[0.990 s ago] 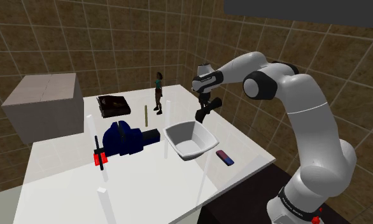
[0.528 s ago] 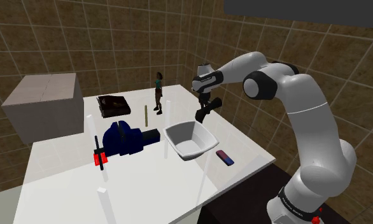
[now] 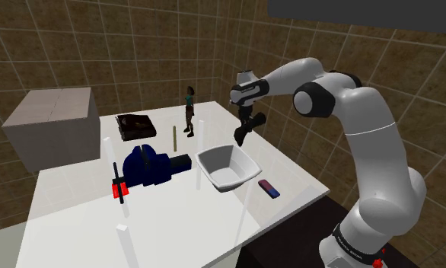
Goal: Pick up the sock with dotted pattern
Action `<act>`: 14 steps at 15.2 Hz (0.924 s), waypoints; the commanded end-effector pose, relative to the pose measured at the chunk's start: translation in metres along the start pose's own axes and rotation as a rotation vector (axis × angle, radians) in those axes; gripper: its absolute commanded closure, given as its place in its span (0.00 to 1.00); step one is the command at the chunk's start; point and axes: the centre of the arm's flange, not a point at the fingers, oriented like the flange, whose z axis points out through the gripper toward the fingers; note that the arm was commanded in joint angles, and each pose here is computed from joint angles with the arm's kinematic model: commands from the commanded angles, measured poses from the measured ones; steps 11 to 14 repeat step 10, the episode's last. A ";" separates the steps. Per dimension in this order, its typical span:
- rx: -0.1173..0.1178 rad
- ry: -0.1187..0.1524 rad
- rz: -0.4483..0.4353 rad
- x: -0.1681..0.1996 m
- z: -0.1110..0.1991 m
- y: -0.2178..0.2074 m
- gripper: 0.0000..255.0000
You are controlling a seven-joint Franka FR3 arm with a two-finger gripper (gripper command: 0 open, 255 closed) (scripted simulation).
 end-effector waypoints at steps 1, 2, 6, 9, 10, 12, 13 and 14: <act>0.000 0.000 0.000 -0.002 -0.011 -0.001 1.00; 0.000 0.000 0.000 -0.003 -0.016 -0.001 1.00; 0.000 0.000 0.000 -0.007 -0.037 -0.002 1.00; 0.000 0.000 0.000 -0.009 -0.048 -0.003 1.00; 0.000 0.000 0.000 -0.009 -0.048 -0.003 1.00; 0.000 0.000 0.000 -0.009 -0.048 -0.003 1.00; 0.000 0.000 0.000 -0.009 -0.048 -0.003 1.00; 0.000 0.000 0.000 -0.009 -0.048 -0.003 1.00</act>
